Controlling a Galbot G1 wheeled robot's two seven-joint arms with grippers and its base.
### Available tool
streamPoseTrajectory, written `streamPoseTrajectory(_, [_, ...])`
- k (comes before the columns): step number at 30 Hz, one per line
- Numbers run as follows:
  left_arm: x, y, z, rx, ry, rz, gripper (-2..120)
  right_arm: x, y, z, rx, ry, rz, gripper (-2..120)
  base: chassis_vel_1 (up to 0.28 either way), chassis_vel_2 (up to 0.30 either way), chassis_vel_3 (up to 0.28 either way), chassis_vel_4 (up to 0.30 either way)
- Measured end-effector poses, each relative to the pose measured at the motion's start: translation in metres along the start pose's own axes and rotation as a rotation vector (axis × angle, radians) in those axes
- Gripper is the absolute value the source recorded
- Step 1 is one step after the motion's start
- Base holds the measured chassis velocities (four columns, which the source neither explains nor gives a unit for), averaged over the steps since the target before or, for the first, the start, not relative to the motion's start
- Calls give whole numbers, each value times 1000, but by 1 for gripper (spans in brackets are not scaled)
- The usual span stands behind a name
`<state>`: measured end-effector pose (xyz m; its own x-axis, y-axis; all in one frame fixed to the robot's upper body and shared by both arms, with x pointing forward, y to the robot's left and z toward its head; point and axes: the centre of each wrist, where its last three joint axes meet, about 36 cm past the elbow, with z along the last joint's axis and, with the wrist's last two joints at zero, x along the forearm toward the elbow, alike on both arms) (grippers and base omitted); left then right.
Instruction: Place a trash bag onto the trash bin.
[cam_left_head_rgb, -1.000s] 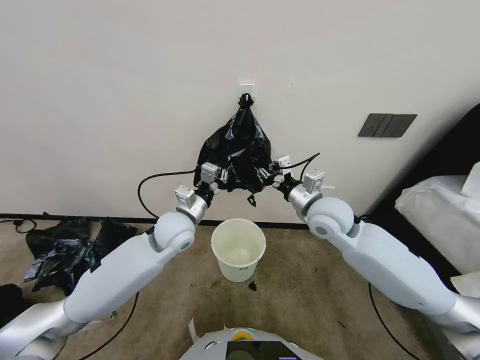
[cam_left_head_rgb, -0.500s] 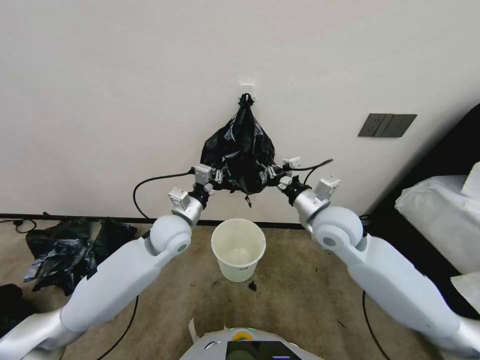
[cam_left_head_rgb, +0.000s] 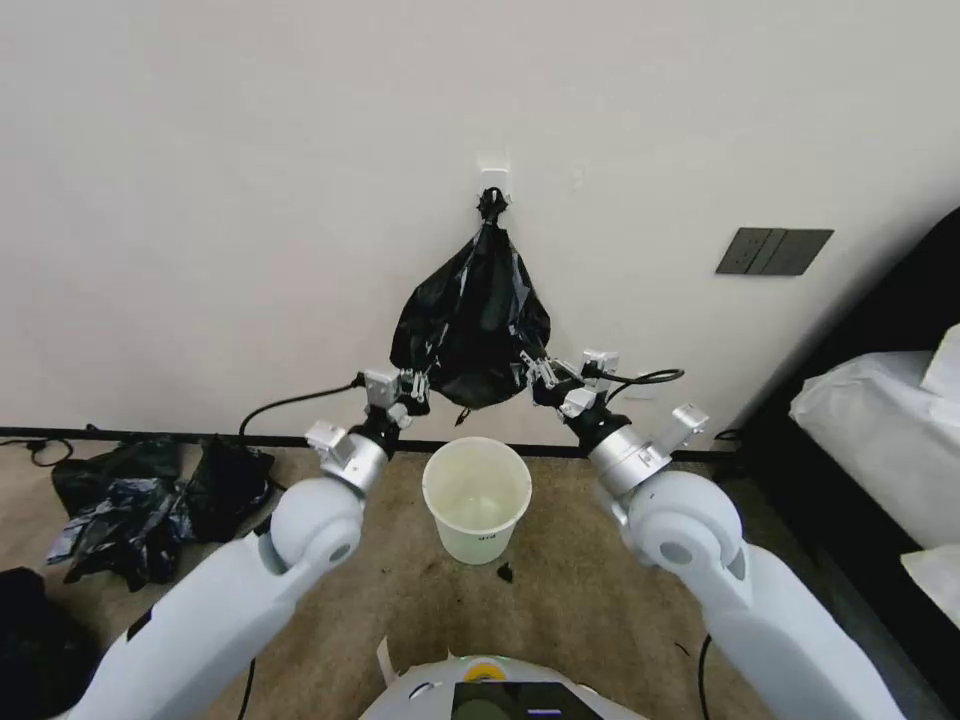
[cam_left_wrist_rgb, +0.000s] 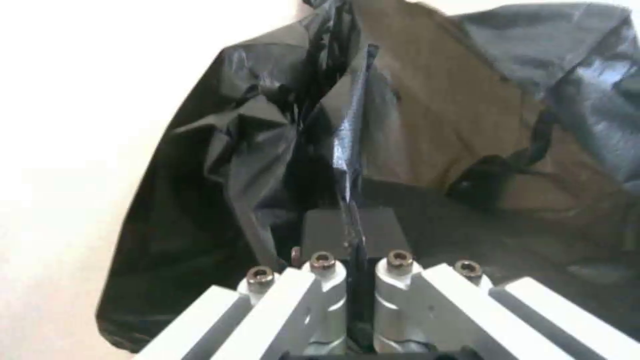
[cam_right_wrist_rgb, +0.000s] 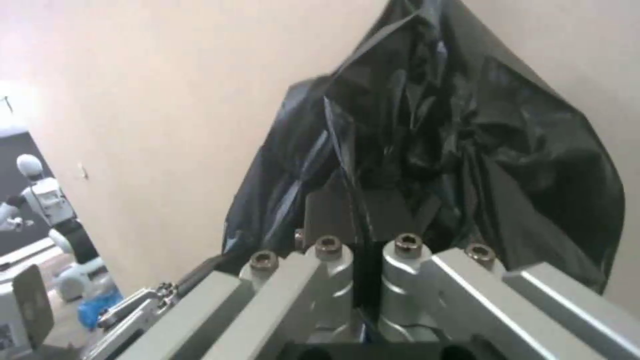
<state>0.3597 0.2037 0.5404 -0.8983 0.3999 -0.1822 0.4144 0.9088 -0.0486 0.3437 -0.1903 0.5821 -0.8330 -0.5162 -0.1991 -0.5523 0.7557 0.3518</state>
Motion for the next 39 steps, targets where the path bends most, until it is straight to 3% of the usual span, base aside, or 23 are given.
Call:
streamPoseTrajectory(12, [5,-6,8,17,9,-1,0,18,7,22,-53,19,36,0,0,0,0,0])
streamPoseTrajectory(16, [-2,-5,25,26,25,-16,0,16,0,36,-74,36,67,0,0,0,0,0])
streamPoseTrajectory(20, [-11,-7,60,43,41,-45,0,13,-9,63,-101,51,116,0,0,0,0,0])
streamPoseTrajectory(21, [-11,-7,60,43,41,-45,0,13,-9,63,-101,51,116,0,0,0,0,0])
streamPoseTrajectory(26, [-20,-20,90,72,53,-65,0,12,-18,73,-92,44,145,0,0,0,0,0])
streamPoseTrajectory(39, [-18,-47,76,125,39,-24,0,16,-17,46,-54,-13,130,0,0,0,0,0])
